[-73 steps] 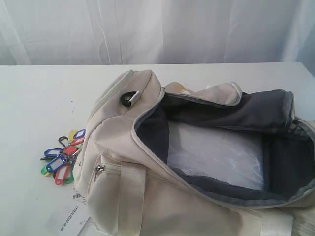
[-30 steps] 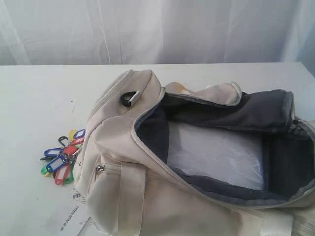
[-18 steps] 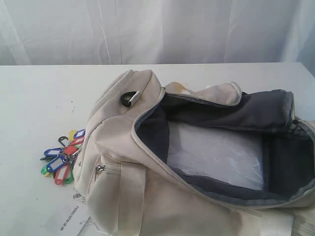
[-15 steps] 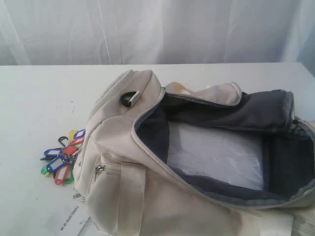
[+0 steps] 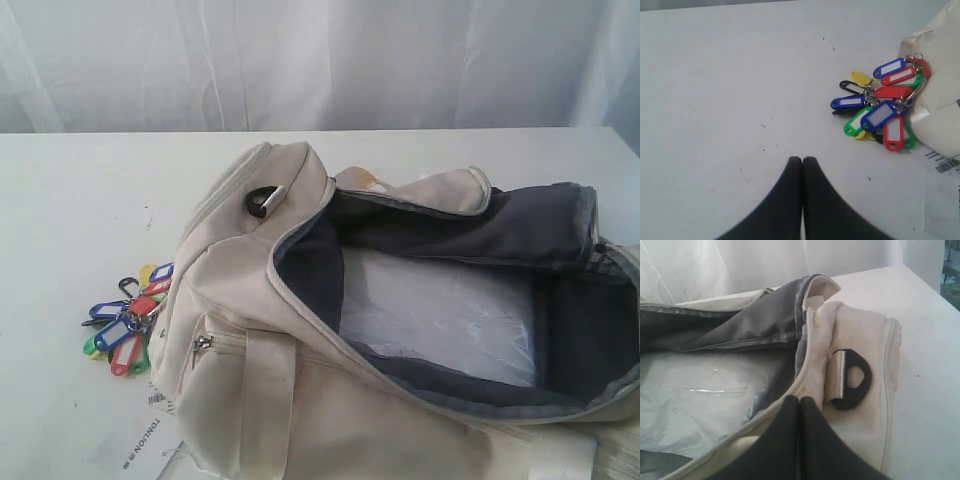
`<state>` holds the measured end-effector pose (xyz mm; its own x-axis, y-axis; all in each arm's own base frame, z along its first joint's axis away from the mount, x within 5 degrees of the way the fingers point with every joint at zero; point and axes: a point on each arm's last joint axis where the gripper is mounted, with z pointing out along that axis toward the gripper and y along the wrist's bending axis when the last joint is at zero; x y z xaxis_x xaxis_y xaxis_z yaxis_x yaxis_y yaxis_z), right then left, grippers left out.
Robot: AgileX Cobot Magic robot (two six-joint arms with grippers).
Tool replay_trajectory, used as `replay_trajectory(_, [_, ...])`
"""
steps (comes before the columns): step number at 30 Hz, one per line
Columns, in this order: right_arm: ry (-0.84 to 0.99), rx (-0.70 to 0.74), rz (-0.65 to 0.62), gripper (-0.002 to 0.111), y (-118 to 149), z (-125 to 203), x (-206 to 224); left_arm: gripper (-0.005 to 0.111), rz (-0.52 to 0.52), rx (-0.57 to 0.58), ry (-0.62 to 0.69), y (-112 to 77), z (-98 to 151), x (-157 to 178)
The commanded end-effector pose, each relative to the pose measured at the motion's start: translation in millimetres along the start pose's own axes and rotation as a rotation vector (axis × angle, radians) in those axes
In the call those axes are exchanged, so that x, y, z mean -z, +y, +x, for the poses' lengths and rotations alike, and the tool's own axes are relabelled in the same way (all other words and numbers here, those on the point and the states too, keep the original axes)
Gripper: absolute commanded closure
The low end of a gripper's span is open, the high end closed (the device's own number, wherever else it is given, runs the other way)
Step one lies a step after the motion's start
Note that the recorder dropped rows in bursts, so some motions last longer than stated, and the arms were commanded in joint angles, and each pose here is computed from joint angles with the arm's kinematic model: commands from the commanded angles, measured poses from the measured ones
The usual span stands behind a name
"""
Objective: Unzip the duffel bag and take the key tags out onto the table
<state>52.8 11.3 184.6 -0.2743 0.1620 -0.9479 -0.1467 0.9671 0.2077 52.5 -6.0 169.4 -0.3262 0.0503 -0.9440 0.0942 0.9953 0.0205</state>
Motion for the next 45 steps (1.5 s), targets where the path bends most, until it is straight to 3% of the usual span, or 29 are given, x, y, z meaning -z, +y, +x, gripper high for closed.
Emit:
replay_trajectory(1, [-0.021, 0.113, 0.006, 0.108, -0.7, -0.6, -0.1, 0.107, -0.004, 0.002, -0.005, 0.2, 0.4, 0.0])
replay_trajectory(7, [-0.022, 0.193, 0.017, 0.108, -1.7, -0.8, -0.1, 0.107, -0.004, 0.002, -0.005, 0.2, 0.4, 0.0])
replay_trajectory(45, [0.002, 0.236, 0.021, 0.108, -2.2, 1.2, -0.1, 0.107, -0.004, 0.002, -0.005, 0.2, 0.4, 0.0])
